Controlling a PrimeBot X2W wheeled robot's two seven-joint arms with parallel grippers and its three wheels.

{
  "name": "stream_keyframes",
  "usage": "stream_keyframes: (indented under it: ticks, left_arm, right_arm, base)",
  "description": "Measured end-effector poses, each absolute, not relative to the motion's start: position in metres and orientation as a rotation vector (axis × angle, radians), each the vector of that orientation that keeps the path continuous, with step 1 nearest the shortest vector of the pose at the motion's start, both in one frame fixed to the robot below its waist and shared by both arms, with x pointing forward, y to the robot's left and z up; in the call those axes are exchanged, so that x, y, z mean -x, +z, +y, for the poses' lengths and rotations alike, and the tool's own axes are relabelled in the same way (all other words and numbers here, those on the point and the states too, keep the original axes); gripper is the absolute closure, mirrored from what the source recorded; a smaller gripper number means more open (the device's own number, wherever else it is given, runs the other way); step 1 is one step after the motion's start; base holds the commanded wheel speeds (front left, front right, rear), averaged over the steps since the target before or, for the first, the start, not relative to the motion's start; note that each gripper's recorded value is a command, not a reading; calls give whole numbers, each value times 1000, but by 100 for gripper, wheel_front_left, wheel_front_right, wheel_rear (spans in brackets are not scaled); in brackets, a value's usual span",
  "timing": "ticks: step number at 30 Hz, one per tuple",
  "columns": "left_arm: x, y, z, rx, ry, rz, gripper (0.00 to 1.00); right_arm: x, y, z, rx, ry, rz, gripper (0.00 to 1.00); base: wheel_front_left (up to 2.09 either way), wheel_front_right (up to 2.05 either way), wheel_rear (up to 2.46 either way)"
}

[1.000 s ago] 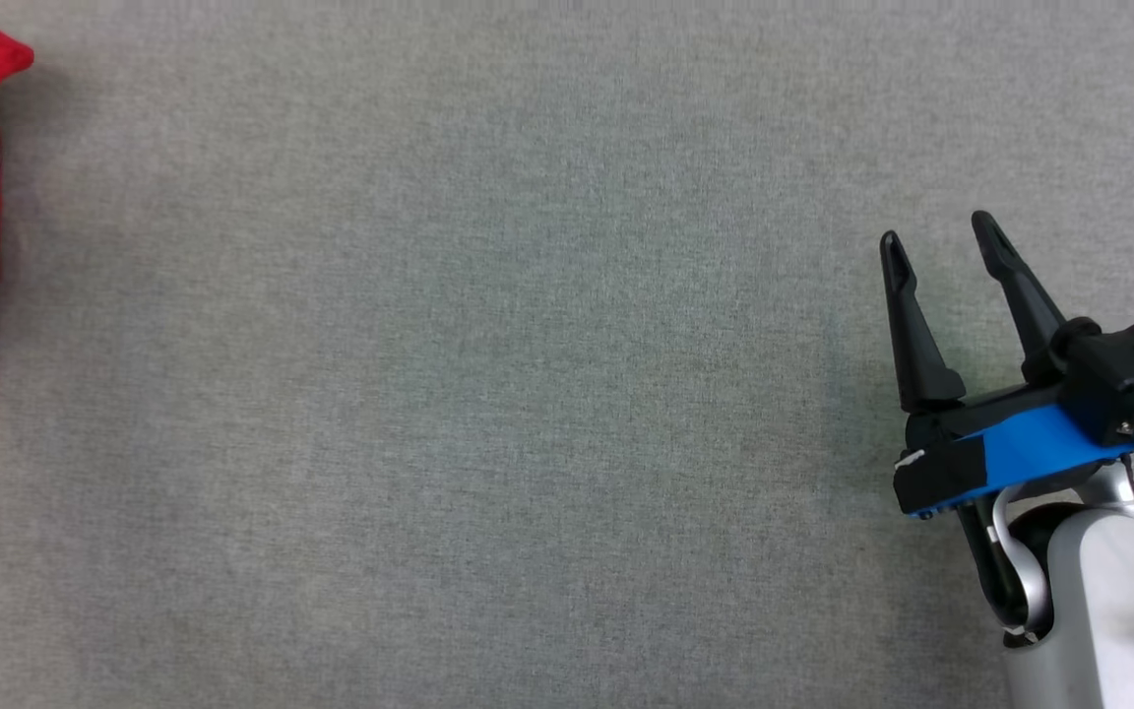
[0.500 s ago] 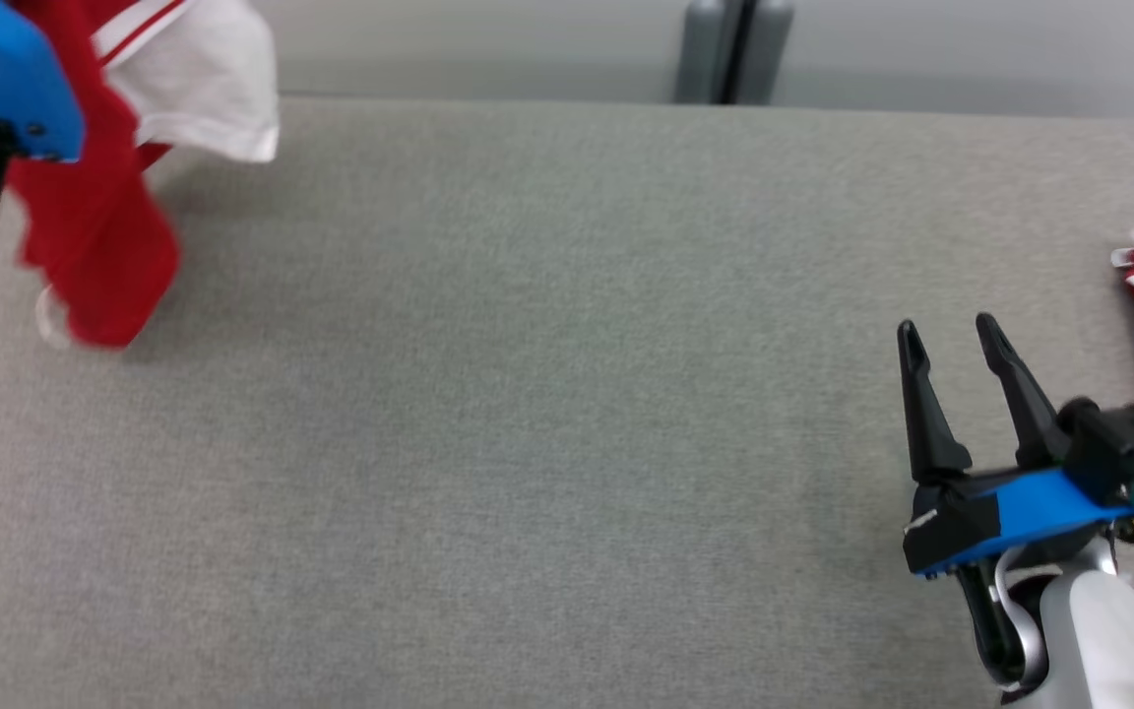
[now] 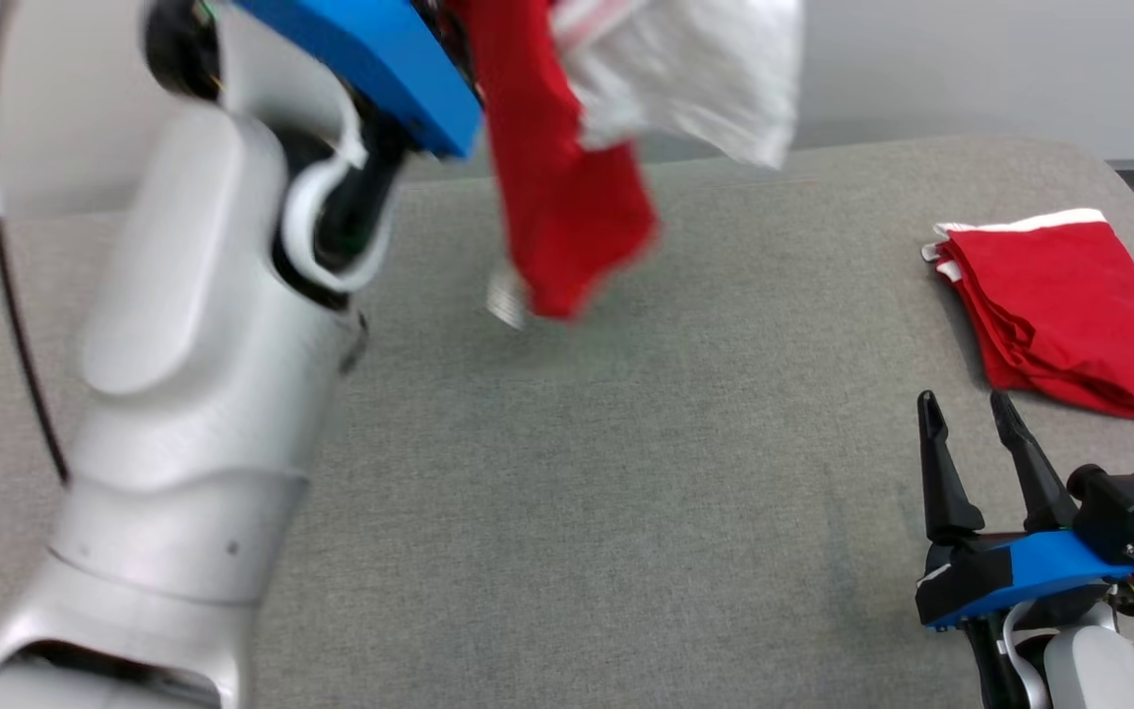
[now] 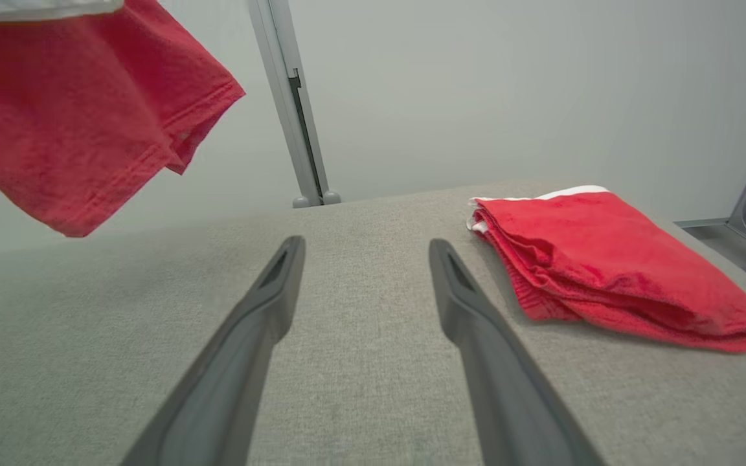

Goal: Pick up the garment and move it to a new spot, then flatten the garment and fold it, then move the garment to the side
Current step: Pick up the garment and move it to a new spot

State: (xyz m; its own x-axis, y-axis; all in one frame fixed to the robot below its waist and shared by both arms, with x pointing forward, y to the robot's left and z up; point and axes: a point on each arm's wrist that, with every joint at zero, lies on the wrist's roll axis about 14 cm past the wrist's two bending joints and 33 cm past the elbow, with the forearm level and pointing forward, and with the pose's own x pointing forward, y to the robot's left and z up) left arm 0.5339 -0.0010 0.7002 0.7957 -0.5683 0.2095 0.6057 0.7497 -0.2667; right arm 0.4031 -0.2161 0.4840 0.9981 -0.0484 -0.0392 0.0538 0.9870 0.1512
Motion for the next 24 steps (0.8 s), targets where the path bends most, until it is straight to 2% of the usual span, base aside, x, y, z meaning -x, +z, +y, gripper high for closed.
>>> stream_keyframes:
  ticks: [5,11,14,18,19,20,21,22,24]
  left_arm:
    - [-532,590,-6,473,-558,96,100]
    - [-511,448,24,470,-341,342,100]
    - [-502,407,44,440,-261,413,100]
    - [-495,386,63,423,-197,441,100]
    - [-495,384,67,418,-189,440,90]
    - [-497,384,71,413,-179,434,73]
    - [-498,386,75,414,-174,424,16]
    - [-499,389,78,411,-168,415,0]
    - [-501,395,81,399,-173,395,0]
  right_arm:
    - [-403,466,-217,-167,-60,78,0]
    - [-417,454,-212,-167,-47,99,0]
    - [-423,450,-210,-166,-39,108,0]
    - [-428,444,-206,-157,-29,120,0]
    - [-429,443,-204,-154,-24,122,0]
    - [-431,443,-202,-152,-17,123,0]
    - [-432,443,-200,-150,-10,122,0]
    - [-434,444,-198,-150,-4,119,0]
    - [-435,447,-193,-151,9,114,0]
  base:
    - [0,0,0]
    - [0,0,0]
    - [0,0,0]
    - [0,0,0]
    - [0,0,0]
    - [0,0,0]
    - [0,0,0]
    - [0,0,0]
    - [0,0,0]
